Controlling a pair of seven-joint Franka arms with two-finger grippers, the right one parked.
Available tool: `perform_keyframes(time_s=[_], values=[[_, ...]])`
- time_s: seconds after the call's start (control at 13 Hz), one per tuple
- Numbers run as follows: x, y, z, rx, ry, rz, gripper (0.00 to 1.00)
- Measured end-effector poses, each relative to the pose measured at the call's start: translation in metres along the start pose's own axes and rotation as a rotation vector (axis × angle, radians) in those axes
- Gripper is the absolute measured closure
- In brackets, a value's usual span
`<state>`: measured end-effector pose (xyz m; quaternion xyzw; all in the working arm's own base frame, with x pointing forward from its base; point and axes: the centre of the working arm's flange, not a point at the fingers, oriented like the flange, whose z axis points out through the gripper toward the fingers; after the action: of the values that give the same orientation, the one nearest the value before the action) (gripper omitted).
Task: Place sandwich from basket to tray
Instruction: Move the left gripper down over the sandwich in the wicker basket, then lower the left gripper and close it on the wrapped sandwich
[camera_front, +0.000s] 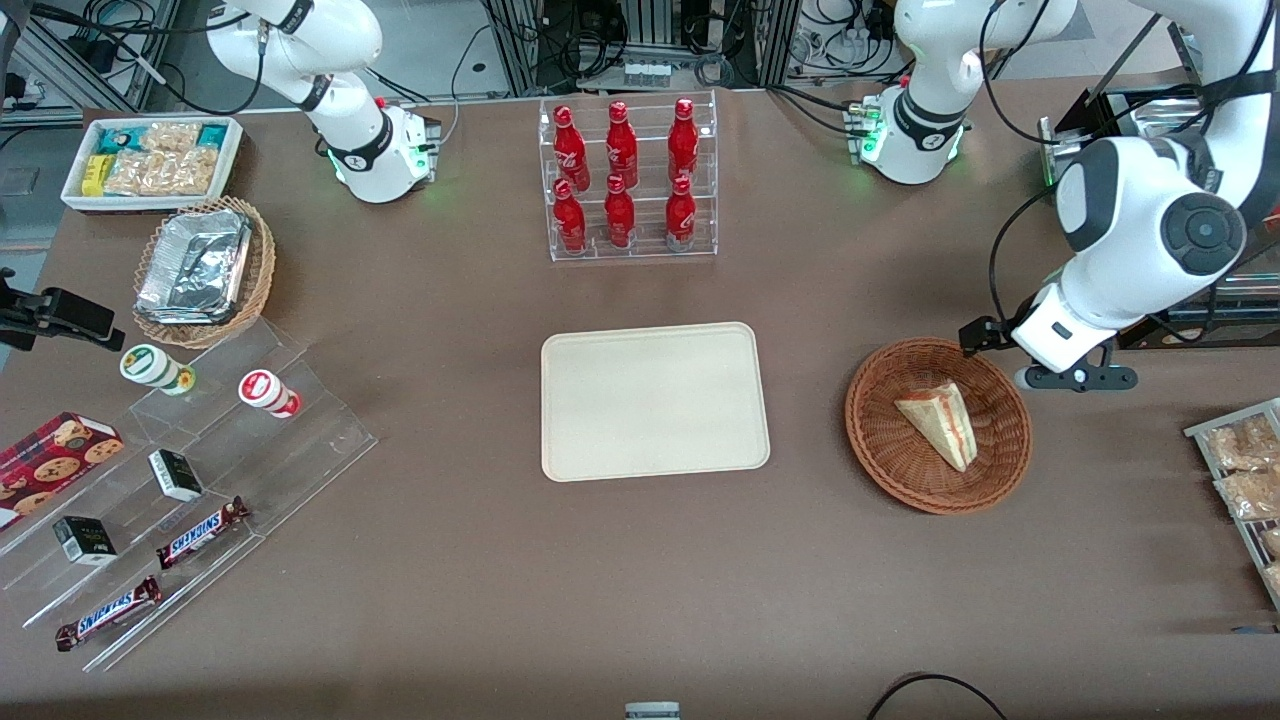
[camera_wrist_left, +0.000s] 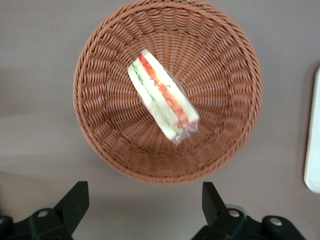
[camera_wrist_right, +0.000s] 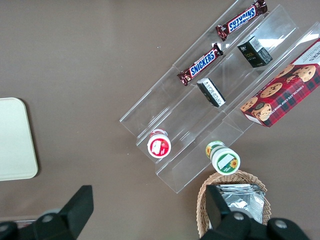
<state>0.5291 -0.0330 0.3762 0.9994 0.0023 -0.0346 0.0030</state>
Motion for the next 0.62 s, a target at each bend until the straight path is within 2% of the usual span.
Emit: perform_keyframes(time_s=[0.23,0.62], values=[[0.004,0.000,0.016,-0.005,0.023,-0.167,0.00],[0.018,0.002,0.039,-0.032,0.065,-0.628,0.00]])
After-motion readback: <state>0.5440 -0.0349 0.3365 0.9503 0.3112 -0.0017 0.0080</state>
